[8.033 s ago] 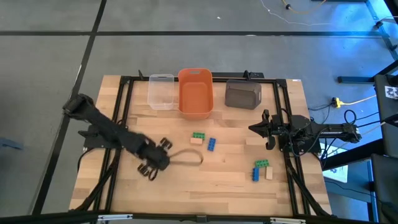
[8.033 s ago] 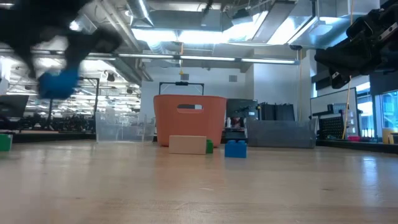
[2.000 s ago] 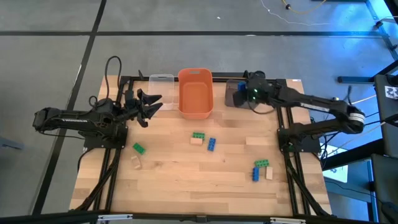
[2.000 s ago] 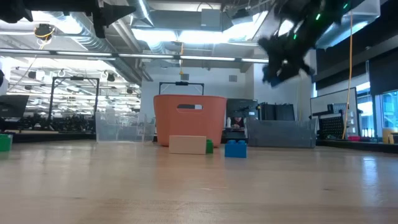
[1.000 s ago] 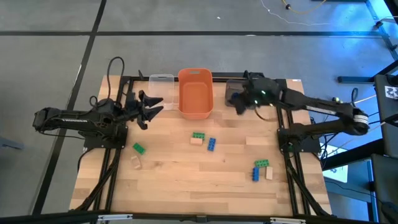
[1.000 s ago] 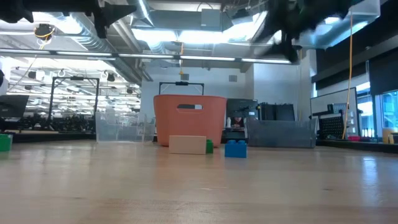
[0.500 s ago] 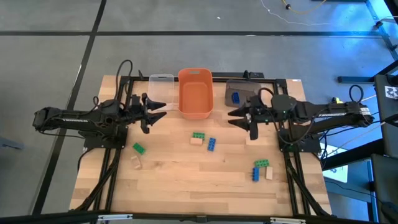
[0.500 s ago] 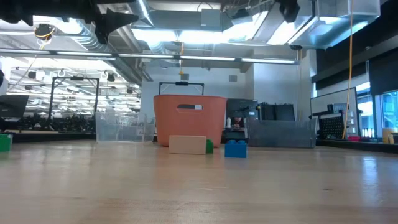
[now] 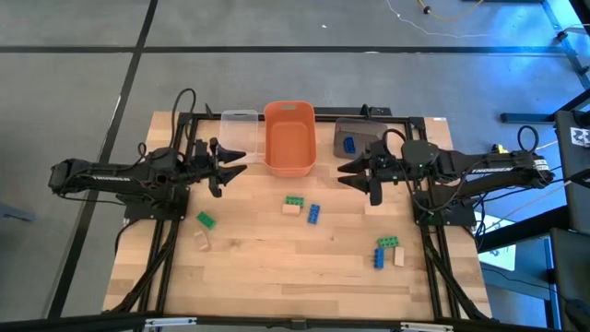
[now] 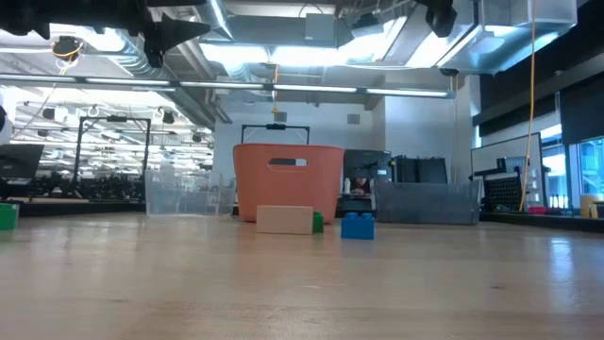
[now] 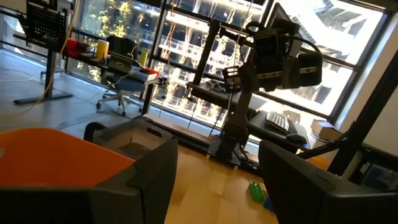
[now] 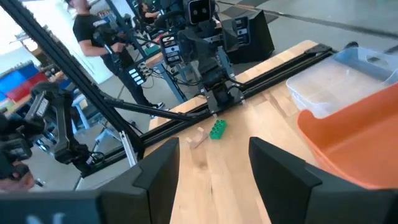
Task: Sort & place blocks by color
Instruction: Put the top blue game piece into the black bin
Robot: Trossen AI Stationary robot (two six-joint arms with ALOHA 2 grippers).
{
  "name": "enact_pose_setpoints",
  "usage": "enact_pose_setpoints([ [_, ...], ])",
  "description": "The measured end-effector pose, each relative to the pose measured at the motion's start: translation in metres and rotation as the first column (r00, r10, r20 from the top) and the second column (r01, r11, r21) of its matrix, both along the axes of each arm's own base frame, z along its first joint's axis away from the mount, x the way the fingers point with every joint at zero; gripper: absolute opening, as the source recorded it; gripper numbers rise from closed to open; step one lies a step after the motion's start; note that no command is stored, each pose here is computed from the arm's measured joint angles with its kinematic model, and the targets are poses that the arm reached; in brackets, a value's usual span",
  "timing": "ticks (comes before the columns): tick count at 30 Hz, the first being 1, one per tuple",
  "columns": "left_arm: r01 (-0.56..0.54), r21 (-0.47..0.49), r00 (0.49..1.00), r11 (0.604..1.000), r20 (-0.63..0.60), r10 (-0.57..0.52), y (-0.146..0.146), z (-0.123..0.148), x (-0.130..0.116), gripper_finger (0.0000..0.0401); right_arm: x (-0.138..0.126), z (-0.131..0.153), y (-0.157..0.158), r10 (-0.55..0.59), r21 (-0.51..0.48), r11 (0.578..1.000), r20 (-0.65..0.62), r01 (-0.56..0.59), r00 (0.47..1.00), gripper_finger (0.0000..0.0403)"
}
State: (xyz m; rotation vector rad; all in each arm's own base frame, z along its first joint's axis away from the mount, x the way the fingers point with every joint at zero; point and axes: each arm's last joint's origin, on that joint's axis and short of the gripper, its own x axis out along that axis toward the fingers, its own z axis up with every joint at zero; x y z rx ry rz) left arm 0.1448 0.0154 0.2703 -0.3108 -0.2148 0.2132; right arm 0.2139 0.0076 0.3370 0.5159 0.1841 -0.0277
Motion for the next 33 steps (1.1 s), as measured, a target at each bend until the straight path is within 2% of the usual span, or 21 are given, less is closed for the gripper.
enact_pose_setpoints([
  [4,-0.003,0.000,1.000,1.000,0.000,0.003,0.000,0.000,0.000,0.0217,0.007,-0.006,0.000,-0.006,0.044,0.999,-0.030,0.008,1.000,0.0194],
  [8,-0.003,0.000,1.000,1.000,0.000,0.003,0.000,0.000,0.000,0.0217,0.022,-0.018,0.004,0.091,0.019,0.996,-0.072,-0.089,0.993,0.0194],
  [10,-0.002,0.000,1.000,1.000,0.000,0.002,0.000,0.000,0.000,0.0217,0.034,-0.028,0.008,0.144,0.033,0.989,-0.107,-0.141,0.984,0.0194],
  [12,-0.003,0.000,1.000,1.000,0.000,0.003,0.000,0.000,0.000,0.0217,0.046,-0.040,0.012,0.144,0.088,0.988,-0.179,-0.130,0.973,0.0194],
  [14,-0.003,0.000,1.000,1.000,0.000,0.003,0.000,0.000,0.000,0.0217,0.061,-0.054,0.014,0.116,0.187,0.980,-0.276,-0.065,0.954,0.0194],
  [16,-0.003,0.000,1.000,1.000,0.000,0.003,0.000,0.000,0.000,0.0217,0.075,-0.067,0.014,0.079,0.308,0.950,-0.394,0.051,0.916,0.0194],
  [18,-0.003,0.000,1.000,1.000,0.000,0.003,0.000,0.000,0.000,0.0217,0.088,-0.080,0.014,0.027,0.389,0.895,-0.535,0.218,0.844,0.0194],
  [19,-0.003,0.000,1.000,1.000,0.000,0.003,0.000,0.000,0.000,0.0217,0.093,-0.086,0.014,0.012,0.399,0.872,-0.598,0.284,0.802,0.0194],
  [22,-0.003,0.000,1.000,1.000,0.000,0.003,0.000,0.000,0.000,0.0217,0.110,-0.106,0.019,-0.018,0.366,0.830,-0.736,0.421,0.677,0.0194],
  [24,-0.003,0.000,1.000,1.000,0.000,0.003,0.000,0.000,0.000,0.0217,0.121,-0.117,0.024,-0.082,0.313,0.806,-0.781,0.502,0.619,0.0194],
  [29,-0.003,0.000,1.000,1.000,0.000,0.003,0.000,0.000,0.000,0.0217,0.145,-0.138,0.030,-0.198,0.236,0.767,-0.798,0.596,0.570,0.0194],
  [33,-0.003,0.000,1.000,1.000,0.000,0.003,0.000,0.000,0.000,0.0217,0.150,-0.157,0.030,-0.233,0.180,0.740,-0.835,0.648,0.498,0.0194],
])
